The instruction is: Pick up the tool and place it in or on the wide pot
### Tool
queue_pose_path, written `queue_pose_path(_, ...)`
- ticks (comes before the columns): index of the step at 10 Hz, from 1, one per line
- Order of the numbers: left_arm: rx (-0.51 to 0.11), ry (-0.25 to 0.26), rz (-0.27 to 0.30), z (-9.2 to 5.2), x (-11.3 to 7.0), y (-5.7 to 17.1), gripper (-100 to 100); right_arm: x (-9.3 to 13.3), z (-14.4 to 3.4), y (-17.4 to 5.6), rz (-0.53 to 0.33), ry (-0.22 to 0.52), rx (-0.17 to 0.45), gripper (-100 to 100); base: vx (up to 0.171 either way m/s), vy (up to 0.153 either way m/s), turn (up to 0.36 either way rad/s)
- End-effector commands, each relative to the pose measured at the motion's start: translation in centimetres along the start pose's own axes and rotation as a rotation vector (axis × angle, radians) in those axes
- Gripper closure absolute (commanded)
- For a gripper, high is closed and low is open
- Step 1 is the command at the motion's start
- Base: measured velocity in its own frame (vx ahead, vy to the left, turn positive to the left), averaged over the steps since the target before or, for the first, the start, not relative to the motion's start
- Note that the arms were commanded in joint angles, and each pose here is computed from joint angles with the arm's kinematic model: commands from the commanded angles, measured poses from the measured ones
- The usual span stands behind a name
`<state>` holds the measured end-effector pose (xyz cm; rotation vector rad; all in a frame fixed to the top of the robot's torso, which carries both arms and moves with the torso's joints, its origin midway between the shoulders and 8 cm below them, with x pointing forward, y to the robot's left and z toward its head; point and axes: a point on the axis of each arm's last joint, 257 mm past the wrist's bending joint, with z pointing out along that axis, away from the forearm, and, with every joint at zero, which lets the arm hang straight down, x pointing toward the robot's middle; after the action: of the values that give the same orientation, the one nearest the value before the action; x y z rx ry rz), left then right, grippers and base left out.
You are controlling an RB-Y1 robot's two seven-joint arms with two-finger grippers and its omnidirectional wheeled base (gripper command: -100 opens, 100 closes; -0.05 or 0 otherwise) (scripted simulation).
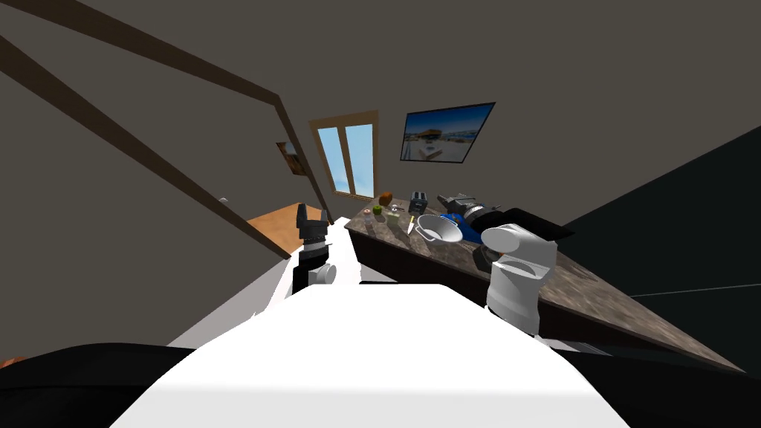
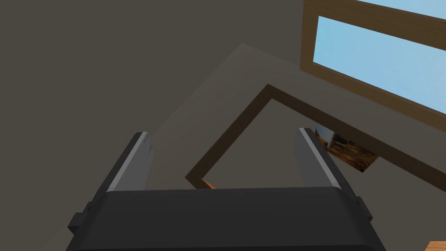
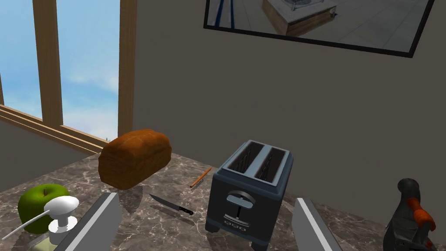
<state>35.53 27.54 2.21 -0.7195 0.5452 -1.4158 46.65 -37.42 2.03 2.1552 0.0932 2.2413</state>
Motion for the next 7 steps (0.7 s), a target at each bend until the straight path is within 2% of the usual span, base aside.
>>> queue_pose_path(1,0.0,0.0,0.0,0.0,0.0,0.0,0,0.0,0.0,0.0,0.0,0.0,0.0,-100,0.005,0.036,-0.013)
queue_pose_path(2,0.0,0.0,0.0,0.0,0.0,0.0,0,0.03,-0.07,-0.05,0.001,-0.002,0.001,0,0.001,0.007,0.0)
queue_pose_path(7,0.0,0.0,0.0,0.0,0.0,0.0,0,0.03,-0.06,-0.05,0.001,-0.002,0.001,0,0.0,0.0,0.0)
